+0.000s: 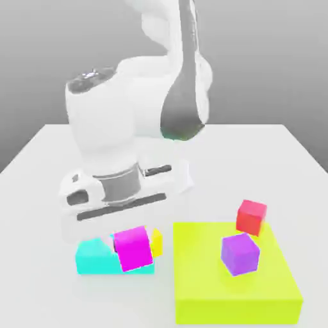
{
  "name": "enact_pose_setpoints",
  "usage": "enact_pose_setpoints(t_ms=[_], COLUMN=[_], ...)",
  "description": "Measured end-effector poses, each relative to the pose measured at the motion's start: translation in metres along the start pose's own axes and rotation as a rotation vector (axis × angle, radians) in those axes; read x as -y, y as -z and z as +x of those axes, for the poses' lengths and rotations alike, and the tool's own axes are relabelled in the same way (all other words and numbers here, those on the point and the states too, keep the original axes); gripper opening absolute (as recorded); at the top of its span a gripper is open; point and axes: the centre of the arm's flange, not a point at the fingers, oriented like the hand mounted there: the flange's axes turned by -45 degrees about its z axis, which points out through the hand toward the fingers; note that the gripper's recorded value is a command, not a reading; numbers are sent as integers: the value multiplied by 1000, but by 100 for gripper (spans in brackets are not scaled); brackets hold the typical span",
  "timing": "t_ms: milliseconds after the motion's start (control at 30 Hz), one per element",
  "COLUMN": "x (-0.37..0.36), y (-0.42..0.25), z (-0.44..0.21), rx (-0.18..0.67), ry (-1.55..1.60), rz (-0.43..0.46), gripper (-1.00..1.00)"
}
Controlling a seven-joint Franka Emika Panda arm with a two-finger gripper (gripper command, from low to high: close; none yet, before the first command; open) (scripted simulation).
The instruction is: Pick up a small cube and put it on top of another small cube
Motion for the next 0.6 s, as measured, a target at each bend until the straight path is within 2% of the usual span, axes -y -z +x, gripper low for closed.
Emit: enact_pose_setpoints(t_ms=[133, 300, 467, 500, 600], x=[96, 197, 204, 202, 202], y=[10, 12, -35, -45, -45], z=[-13, -57, -67, -68, -68], rx=[27, 52, 54, 54, 54], ry=[105, 243, 264, 265, 265], rz=[-26, -116, -142, -142, -142], gripper=[-100, -100, -100, 100, 100])
